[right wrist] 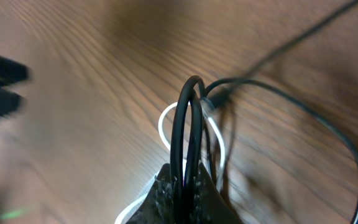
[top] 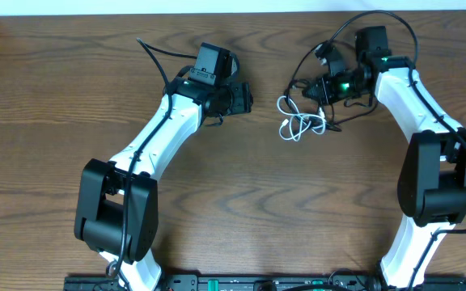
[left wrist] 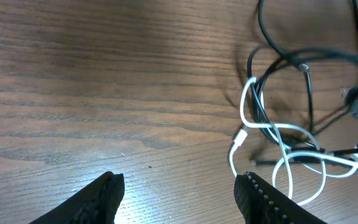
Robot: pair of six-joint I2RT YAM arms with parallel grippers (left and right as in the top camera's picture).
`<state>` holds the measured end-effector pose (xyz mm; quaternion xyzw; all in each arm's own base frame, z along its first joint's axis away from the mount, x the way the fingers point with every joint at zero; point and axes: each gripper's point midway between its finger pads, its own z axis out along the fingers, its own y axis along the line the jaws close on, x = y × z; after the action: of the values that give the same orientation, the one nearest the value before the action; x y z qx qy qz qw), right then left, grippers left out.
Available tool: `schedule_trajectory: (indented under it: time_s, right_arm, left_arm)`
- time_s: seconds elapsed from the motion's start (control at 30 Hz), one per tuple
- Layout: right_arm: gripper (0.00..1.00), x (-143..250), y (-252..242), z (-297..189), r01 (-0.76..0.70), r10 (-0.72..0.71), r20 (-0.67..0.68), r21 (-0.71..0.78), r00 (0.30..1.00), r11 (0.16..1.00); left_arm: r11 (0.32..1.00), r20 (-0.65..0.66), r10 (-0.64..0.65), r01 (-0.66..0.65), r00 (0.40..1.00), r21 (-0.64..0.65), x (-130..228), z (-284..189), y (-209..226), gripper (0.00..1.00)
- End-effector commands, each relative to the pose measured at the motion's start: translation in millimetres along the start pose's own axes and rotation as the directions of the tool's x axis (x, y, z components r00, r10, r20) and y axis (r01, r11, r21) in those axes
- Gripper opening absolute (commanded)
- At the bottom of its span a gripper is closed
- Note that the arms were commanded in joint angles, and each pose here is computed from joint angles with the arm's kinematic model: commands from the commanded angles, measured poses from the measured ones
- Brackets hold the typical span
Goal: Untangle cables
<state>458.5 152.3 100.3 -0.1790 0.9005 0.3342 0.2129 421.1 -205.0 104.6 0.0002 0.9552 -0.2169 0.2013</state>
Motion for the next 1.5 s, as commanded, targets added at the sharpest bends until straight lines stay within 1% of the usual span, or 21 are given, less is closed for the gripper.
schedule_trajectory:
  time_s: [0.0, 0.07, 0.2, 0.27, 0.37, 0.43, 0.53, 0.67, 0.8, 0.9, 0.97, 1.07, 1.23, 1.27, 1.3, 1.4, 1.47]
  right_arm:
    - [0.01, -38.6, 53.0, -39.7, -0.043, 0.063, 0.124, -0.157, 0.99, 0.987]
    - [0.01, -51.3, 66.6, -56.0, -0.042, 0.079, 0.169, -0.212, 0.982, 0.976]
    - [0.01, -62.4, 66.1, -72.6, -0.094, 0.139, 0.208, -0.215, 0.968, 0.972]
    - [0.01, -62.3, 62.7, -74.3, -0.102, 0.147, 0.209, -0.212, 0.967, 0.972]
    - [0.01, -57.0, 60.0, -73.3, -0.122, 0.164, 0.19, -0.214, 0.968, 0.969]
    - [0.01, -53.8, 64.7, -73.4, -0.104, 0.148, 0.179, -0.235, 0.973, 0.966]
    - [0.01, -52.0, 71.6, -74.7, -0.082, 0.132, 0.172, -0.271, 0.976, 0.959]
    - [0.01, -50.7, 71.5, -74.4, -0.089, 0.138, 0.166, -0.271, 0.976, 0.958]
    - [0.01, -49.2, 72.7, -73.3, -0.094, 0.142, 0.159, -0.273, 0.977, 0.957]
    - [0.01, -47.4, 73.0, -72.8, -0.1, 0.145, 0.151, -0.273, 0.978, 0.957]
    - [0.01, -47.4, 73.0, -72.8, -0.1, 0.145, 0.151, -0.274, 0.978, 0.957]
    - [0.01, -47.4, 73.0, -72.8, -0.099, 0.145, 0.151, -0.273, 0.978, 0.957]
    - [0.01, -46.7, 73.0, -72.6, -0.099, 0.144, 0.149, -0.273, 0.978, 0.957]
    - [0.01, -46.6, 73.0, -72.6, -0.097, 0.142, 0.149, -0.272, 0.979, 0.957]
    - [0.01, -46.4, 72.9, -72.5, -0.097, 0.142, 0.149, -0.272, 0.979, 0.957]
    - [0.01, -45.7, 73.0, -72.4, -0.094, 0.138, 0.148, -0.271, 0.979, 0.958]
    - [0.01, -44.9, 73.0, -72.3, -0.097, 0.14, 0.144, -0.272, 0.98, 0.958]
  left_arm:
    - [0.999, -0.019, 0.005, -0.004, 1.0, 0.037, 1.1, 1.4, -4.3, 0.62]
    - [0.996, -0.035, 0.013, -0.01, 0.999, 0.086, 3.0, 0.4, -11.2, 0.62]
    - [0.972, -0.05, 0.08, -0.066, 0.996, 0.227, 4.5, -5.0, -31.1, 0.62]
    - [0.95, -0.046, 0.108, -0.09, 0.993, 0.299, 3.6, -9.2, -41.1, 0.62]
    - [0.92, -0.03, 0.119, -0.099, 0.992, 0.379, -1.3, -15.7, -51.3, 0.62]
    - [0.895, -0.013, 0.132, -0.113, 0.991, 0.431, -5.0, -20.1, -59.7, 0.61]
    - [0.883, 0.019, 0.143, -0.136, 0.99, 0.448, -11.2, -22.1, -64.7, 0.62]
    - [0.879, 0.043, 0.134, -0.139, 0.99, 0.456, -17.5, -23.4, -67.6, 0.61]
    - [0.893, 0.072, 0.117, -0.137, 0.99, 0.43, -25.6, -21.6, -65.6, 0.61]
    - [0.937, 0.118, 0.027, -0.066, 0.993, 0.344, -41.6, -15.5, -56.7, 0.61]
    - [0.946, 0.152, 0.01, -0.059, 0.988, 0.319, -47.7, -13.8, -58.7, 0.61]
    - [0.958, 0.211, 0.015, -0.074, 0.977, 0.277, -54.2, -10.7, -67.3, 0.61]
    - [0.989, 0.299, 0.03, -0.072, 0.954, 0.13, -57.8, -2.2, -69.8, 0.61]
    - [0.99, 0.307, 0.037, -0.077, 0.951, 0.119, -56.9, -1.2, -72.4, 0.61]
    - [0.991, 0.311, 0.044, -0.082, 0.949, 0.11, -55.3, 0.6, -74.8, 0.57]
    - [0.992, 0.312, 0.056, -0.087, 0.948, 0.087, -51.1, 6.6, -77.3, 0.54]
    - [0.996, 0.317, 0.055, -0.076, 0.947, 0.052, -51.4, 13.2, -70.4, 0.49]
